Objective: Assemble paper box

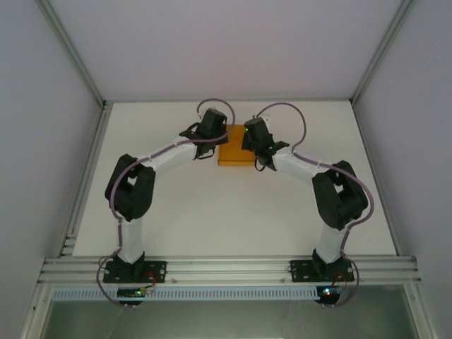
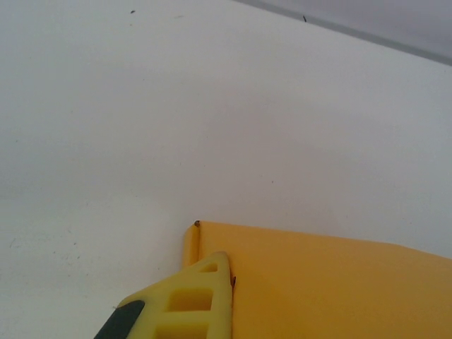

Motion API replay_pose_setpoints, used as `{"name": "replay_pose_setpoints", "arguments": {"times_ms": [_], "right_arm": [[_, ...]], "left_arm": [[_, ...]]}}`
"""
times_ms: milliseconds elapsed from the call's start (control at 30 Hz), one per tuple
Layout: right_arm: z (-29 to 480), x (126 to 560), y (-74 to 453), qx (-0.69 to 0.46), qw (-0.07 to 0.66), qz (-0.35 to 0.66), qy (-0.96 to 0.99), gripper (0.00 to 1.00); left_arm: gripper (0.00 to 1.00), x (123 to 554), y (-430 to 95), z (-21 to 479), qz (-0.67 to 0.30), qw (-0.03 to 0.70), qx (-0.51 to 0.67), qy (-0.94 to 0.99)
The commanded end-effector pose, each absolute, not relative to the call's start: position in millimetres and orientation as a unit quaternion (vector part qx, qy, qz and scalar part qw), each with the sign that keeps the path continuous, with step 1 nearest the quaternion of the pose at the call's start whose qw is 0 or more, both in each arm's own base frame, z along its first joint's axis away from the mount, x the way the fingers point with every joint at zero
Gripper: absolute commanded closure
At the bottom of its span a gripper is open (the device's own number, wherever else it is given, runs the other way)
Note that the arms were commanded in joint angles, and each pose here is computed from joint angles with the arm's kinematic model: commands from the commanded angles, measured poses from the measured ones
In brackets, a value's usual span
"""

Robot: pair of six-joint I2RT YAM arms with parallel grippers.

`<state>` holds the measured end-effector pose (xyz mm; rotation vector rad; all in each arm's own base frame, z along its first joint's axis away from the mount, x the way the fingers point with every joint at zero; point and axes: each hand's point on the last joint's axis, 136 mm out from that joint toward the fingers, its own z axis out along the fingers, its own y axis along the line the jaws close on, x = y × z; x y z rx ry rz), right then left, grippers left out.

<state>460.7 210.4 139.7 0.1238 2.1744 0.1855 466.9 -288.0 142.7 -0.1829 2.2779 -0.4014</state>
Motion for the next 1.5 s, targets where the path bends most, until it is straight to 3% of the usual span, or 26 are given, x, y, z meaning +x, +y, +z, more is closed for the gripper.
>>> {"name": "replay_pose_setpoints", "arguments": {"times_ms": [0,567,667,900,1067,1200,1267,1367,1467], "right_arm": [[126.9,451.2,229.1,0.020,0.480,0.084,0.873,1.00],[70.3,401.3,211.1,-0.034,0.502,0.050,0.863,1.00],[68.7,397.6,213.0,-0.045,0.507,0.047,0.860,1.00],[55.9,392.3,209.3,-0.063,0.488,0.007,0.871,1.00],[56.6,389.3,208.3,-0.071,0.487,-0.006,0.871,1.00],[54.4,388.4,208.4,-0.078,0.483,-0.011,0.872,1.00],[51.5,387.7,208.3,-0.082,0.479,-0.013,0.874,1.00],[45.5,385.5,207.6,-0.083,0.467,-0.014,0.880,1.00],[41.8,383.9,207.5,-0.086,0.463,-0.012,0.882,1.00]], "left_arm": [[0.96,439.2,-300.2,106.6,-0.161,0.363,-0.057,0.916],[0.90,385.5,-278.4,72.1,-0.109,0.368,-0.034,0.923],[0.85,381.3,-275.2,67.2,-0.101,0.359,-0.035,0.927],[0.80,375.5,-267.7,83.1,-0.102,0.371,-0.037,0.922],[0.65,369.0,-266.4,106.9,-0.111,0.382,-0.023,0.917],[0.46,359.5,-267.4,136.2,-0.127,0.388,-0.001,0.913],[0.34,354.7,-266.3,153.3,-0.132,0.389,0.012,0.912],[0.01,356.4,-255.5,186.3,-0.112,0.402,0.028,0.908],[0.01,372.3,-239.8,213.3,-0.116,0.402,0.015,0.908]]}}
